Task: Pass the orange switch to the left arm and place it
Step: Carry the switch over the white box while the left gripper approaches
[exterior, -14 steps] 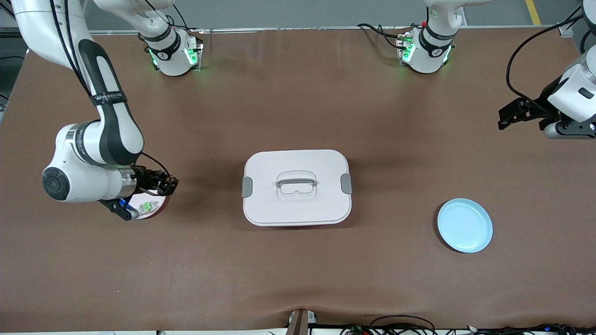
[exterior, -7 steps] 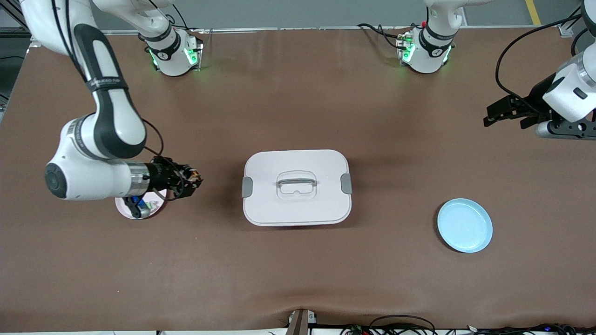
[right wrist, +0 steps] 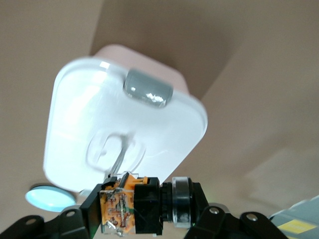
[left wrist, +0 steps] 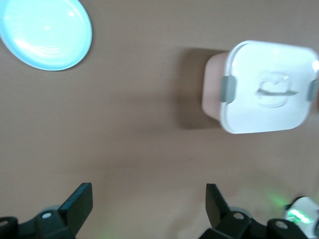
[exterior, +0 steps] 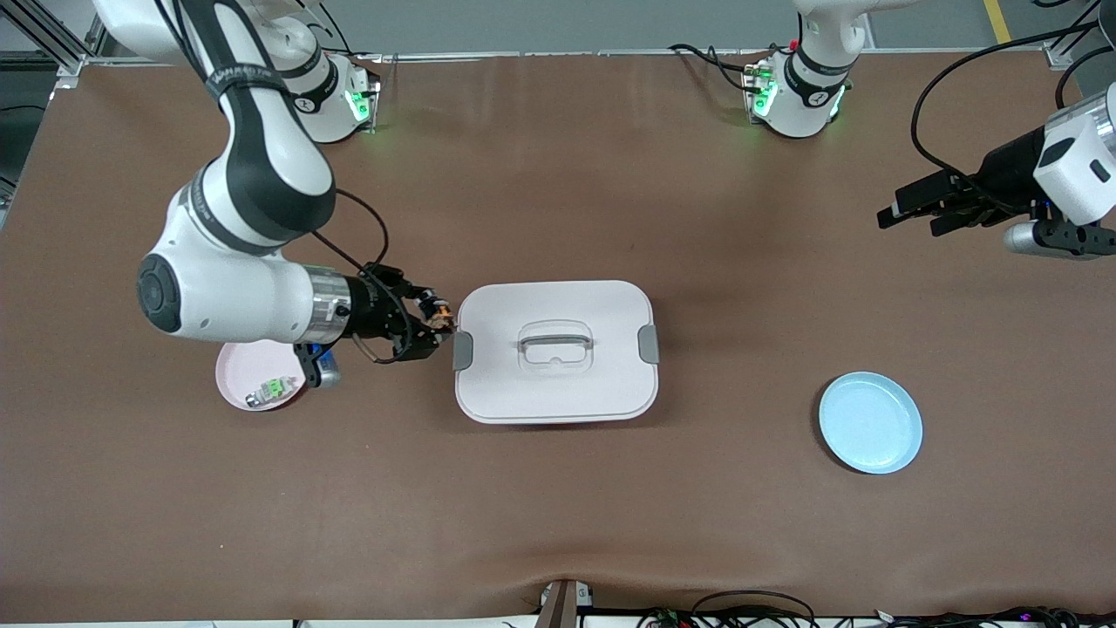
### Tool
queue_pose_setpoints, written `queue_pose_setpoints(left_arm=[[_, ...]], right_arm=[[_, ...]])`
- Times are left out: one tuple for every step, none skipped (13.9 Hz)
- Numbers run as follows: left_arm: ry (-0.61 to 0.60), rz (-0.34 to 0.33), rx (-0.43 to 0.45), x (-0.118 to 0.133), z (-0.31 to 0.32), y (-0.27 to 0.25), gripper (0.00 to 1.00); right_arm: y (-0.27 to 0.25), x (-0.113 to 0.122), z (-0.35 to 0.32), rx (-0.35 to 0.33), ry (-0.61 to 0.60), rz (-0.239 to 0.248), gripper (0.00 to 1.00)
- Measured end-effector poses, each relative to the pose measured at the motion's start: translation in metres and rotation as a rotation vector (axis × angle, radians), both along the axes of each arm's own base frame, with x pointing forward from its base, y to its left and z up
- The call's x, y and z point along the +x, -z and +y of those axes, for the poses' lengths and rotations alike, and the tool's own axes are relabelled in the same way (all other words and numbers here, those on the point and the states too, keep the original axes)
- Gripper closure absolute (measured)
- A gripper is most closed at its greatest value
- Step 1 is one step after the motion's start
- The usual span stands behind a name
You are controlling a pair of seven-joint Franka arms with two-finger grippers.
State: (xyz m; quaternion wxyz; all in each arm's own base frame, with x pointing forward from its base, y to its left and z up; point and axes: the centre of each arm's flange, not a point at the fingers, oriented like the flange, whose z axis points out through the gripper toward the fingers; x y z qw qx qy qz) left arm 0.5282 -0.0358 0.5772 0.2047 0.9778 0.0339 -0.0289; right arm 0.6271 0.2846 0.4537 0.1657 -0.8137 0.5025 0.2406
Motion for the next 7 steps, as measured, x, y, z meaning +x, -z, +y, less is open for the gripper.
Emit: queue_pose_setpoints(left_arm=[[-0.026, -0.021, -0.04, -0.004, -0.002, 0.001, 0.0], [-0.053, -0.042, -0.083, -0.009, -0.006, 0.004, 0.0], [-0.079, -0.063, -0.121, -0.014, -0.012, 0.008, 0.0], [-0.102, -0.081, -0.16, -0.019, -0.021, 0.012, 0.0], [-0.123, -0.094, -0.204, -0.025, -0.032, 0.016, 0.0], [-0.137, -0.098, -0.243, -0.03, -0.043, 0.02, 0.0], [-0.145, -0.095, -0.275, -0.034, -0.052, 0.023, 0.0]], right_arm=[[-0.007, -0.005, 0.018, -0.008, 0.03, 0.017, 0.28], [-0.01, -0.009, 0.039, -0.017, 0.058, 0.034, 0.28], [-0.011, -0.013, 0.059, -0.023, 0.089, 0.041, 0.28], [-0.011, -0.015, 0.077, -0.025, 0.119, 0.043, 0.28], [-0.01, -0.017, 0.092, -0.026, 0.14, 0.047, 0.28], [-0.011, -0.018, 0.103, -0.027, 0.154, 0.052, 0.28], [-0.01, -0.018, 0.112, -0.029, 0.168, 0.059, 0.28]])
